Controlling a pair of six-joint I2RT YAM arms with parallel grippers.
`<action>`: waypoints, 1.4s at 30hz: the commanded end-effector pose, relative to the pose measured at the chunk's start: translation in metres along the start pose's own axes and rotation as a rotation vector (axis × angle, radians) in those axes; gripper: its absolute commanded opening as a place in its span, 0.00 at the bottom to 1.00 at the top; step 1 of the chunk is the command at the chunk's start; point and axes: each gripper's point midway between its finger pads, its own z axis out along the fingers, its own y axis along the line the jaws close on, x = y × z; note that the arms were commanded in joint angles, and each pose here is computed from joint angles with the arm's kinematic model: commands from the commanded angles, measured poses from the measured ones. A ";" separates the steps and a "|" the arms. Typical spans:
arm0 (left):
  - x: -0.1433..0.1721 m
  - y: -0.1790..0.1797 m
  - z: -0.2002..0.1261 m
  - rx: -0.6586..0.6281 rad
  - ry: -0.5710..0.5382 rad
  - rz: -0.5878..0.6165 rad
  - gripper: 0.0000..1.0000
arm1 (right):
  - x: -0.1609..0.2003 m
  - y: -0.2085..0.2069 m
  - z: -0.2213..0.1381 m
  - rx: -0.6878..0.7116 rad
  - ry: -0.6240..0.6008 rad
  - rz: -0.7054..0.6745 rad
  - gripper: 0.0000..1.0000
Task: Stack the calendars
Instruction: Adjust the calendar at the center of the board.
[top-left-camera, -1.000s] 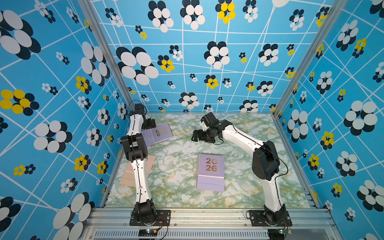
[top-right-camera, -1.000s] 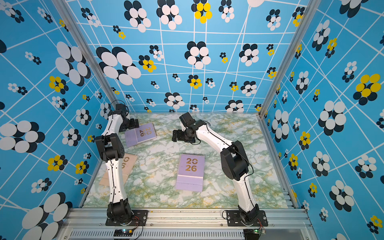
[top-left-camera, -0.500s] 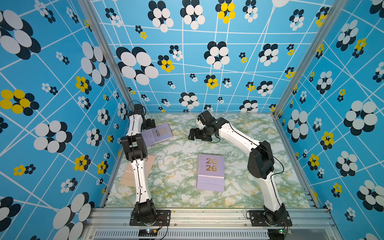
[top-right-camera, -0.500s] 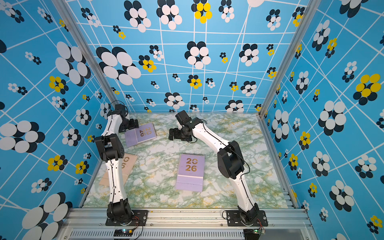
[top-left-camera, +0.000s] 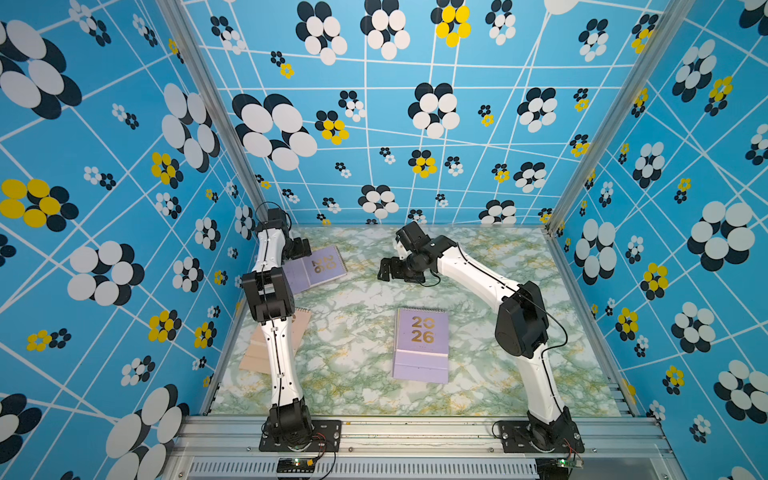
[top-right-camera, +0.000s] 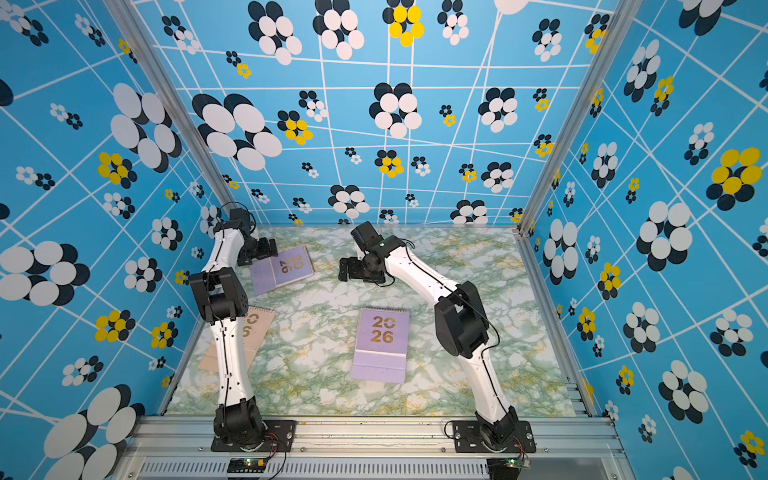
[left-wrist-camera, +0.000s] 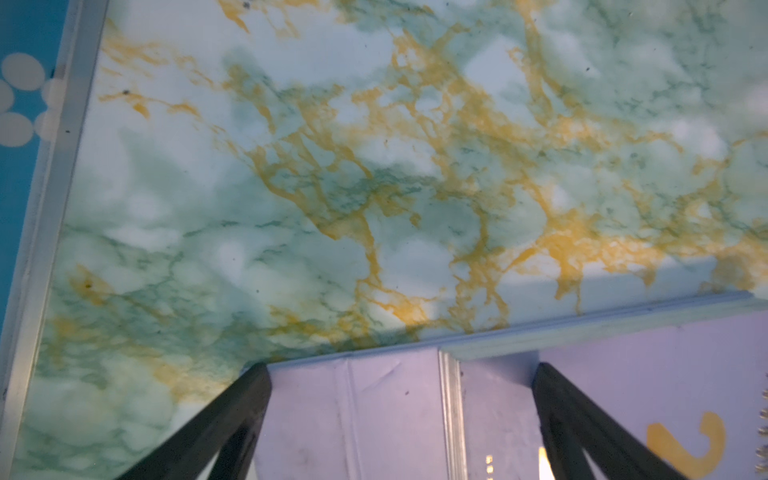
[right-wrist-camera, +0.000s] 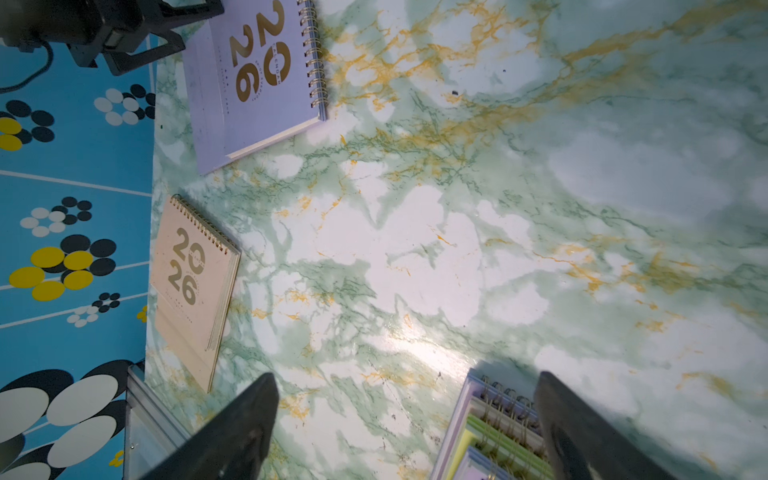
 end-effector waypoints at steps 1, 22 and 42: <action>0.048 -0.013 0.013 0.037 0.172 -0.044 1.00 | 0.004 0.002 -0.008 0.010 -0.003 -0.030 0.98; 0.098 -0.079 0.008 0.141 0.238 -0.045 1.00 | -0.019 0.028 -0.006 -0.117 -0.041 -0.025 0.98; 0.138 -0.120 -0.024 0.166 0.219 0.006 0.99 | -0.042 0.045 0.059 -0.235 0.005 0.106 0.97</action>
